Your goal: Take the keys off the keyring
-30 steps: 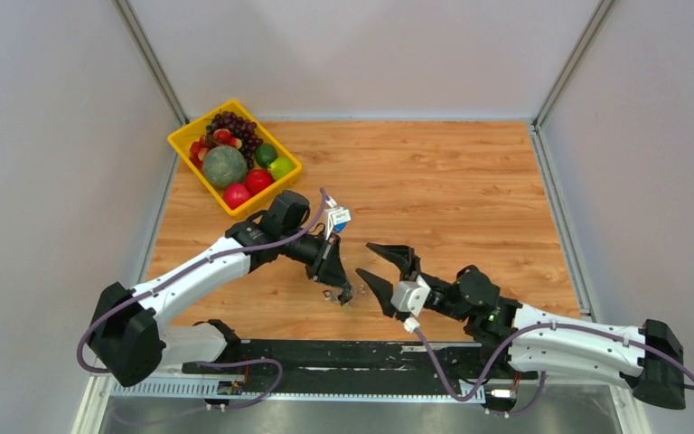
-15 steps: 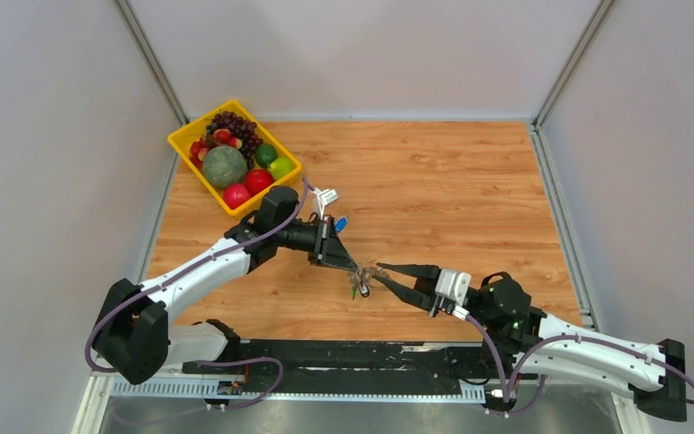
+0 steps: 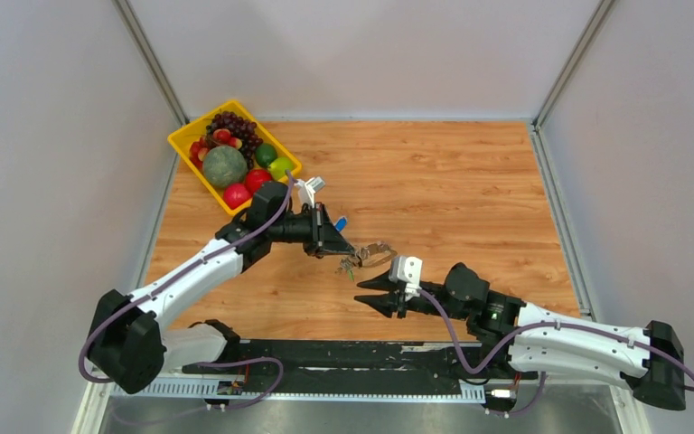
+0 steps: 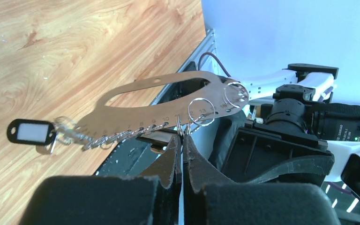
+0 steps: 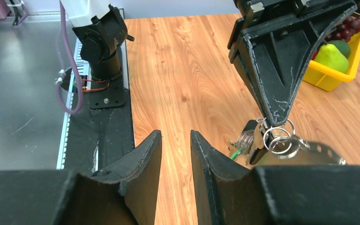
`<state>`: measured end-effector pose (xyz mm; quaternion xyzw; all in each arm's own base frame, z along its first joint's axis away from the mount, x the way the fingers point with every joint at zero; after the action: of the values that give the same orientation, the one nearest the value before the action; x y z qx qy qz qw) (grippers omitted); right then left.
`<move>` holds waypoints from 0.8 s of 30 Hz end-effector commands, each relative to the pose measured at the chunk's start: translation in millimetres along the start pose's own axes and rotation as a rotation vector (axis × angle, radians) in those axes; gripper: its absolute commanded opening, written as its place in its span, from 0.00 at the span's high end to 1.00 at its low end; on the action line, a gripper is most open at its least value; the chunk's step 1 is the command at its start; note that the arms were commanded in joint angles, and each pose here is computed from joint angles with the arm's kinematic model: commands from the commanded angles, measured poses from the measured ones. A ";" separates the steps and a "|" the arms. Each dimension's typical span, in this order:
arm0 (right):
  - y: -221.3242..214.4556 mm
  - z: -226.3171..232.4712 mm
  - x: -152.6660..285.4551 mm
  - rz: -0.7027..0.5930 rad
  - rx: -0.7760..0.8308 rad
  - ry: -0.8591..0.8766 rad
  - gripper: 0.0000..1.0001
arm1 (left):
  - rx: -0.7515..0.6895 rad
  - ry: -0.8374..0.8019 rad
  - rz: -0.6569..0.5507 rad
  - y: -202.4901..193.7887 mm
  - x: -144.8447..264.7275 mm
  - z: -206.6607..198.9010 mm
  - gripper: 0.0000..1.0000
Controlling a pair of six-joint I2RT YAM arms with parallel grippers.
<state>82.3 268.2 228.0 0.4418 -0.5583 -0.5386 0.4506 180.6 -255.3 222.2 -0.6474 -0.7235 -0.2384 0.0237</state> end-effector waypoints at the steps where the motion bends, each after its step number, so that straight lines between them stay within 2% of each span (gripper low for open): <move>1: 11.9 -8.3 1.0 -0.027 -0.012 -0.064 0.64 | -0.054 -0.043 -0.053 10.1 11.8 -25.9 1.00; 6: -0.4 -28.5 10.0 0.004 0.005 -0.216 0.53 | -0.082 -0.042 -0.046 6.6 16.0 -27.9 1.00; 8: 3.8 -31.8 16.0 -0.017 0.008 -0.248 0.53 | -0.112 -0.033 -0.041 5.7 17.9 -27.9 1.00; 10: 13.7 -29.4 23.0 -0.063 0.016 -0.236 0.49 | -0.161 -0.004 -0.029 5.2 19.6 -24.7 1.00; 14: 42.6 -33.3 42.0 -0.181 0.037 -0.280 0.25 | -0.310 0.085 -0.008 8.5 25.2 -16.2 1.00; 17: 62.5 -41.7 52.0 -0.239 0.037 -0.351 0.24 | -0.391 0.120 0.034 7.7 30.5 -15.9 1.00; 19: 74.4 -48.6 53.3 -0.253 0.025 -0.403 0.28 | -0.474 0.151 0.050 8.2 33.2 -15.4 1.00; 24: 88.7 -66.1 37.6 -0.194 -0.045 -0.484 0.39 | -0.743 0.255 0.121 3.8 42.5 -13.9 1.00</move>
<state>120.6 219.0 294.7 0.3857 -0.5935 -0.6489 0.2792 175.8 -232.2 247.3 -0.6313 -0.6248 -0.4555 -0.0602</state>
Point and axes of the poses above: each gripper's point midway between its finger pads, its own x axis back along the fingers, its own z axis along the line the jaws close on, y = z × x, the point moved 4 cm from there along x, back along the fingers, and after that the axes turned 3 degrees about -x, right-handed, at the moved point
